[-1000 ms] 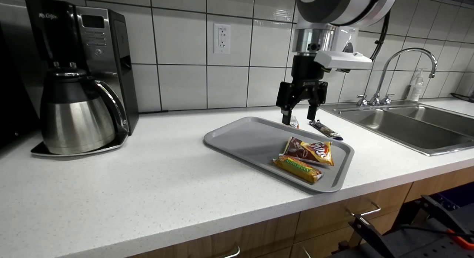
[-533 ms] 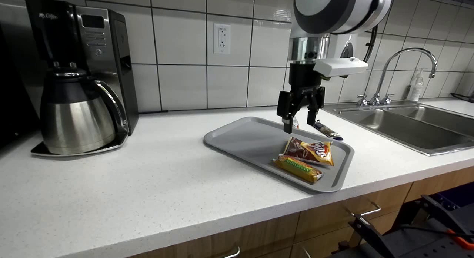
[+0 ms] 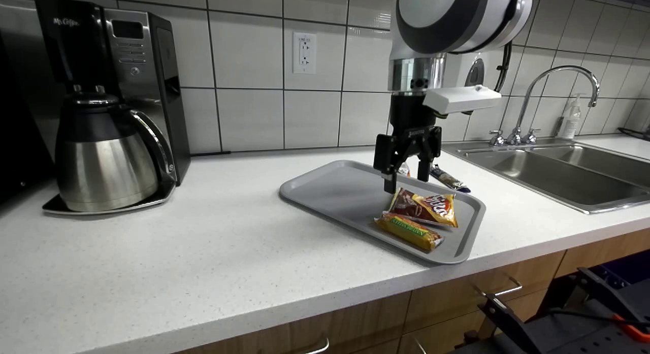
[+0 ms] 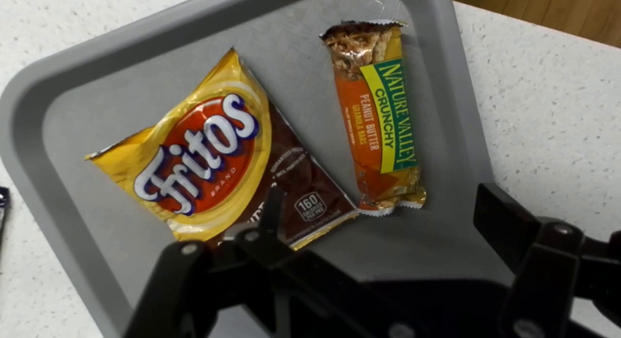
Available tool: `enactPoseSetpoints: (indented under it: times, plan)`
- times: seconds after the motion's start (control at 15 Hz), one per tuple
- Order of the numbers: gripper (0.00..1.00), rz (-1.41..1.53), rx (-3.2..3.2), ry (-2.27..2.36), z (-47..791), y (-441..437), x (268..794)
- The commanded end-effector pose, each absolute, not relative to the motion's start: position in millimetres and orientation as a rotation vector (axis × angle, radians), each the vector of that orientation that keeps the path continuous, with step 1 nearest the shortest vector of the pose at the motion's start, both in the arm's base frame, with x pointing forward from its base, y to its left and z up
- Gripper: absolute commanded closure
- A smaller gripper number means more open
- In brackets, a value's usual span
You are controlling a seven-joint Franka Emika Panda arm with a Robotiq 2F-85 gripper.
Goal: Remove the two small packets from the grey tray.
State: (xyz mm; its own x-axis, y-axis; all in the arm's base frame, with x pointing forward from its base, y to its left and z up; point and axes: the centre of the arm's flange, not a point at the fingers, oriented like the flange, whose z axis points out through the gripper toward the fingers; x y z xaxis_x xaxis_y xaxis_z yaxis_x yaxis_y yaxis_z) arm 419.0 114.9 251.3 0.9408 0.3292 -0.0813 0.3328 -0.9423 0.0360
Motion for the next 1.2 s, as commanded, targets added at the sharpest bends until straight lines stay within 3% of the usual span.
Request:
enactPoseSetpoints:
  times: [0.0, 1.13]
  plan:
    - [0.00, -0.127, 3.068, 0.477, 246.0, 120.9, 408.6]
    - [0.00, -0.295, 3.077, 0.430, 203.5, 117.7, 390.7]
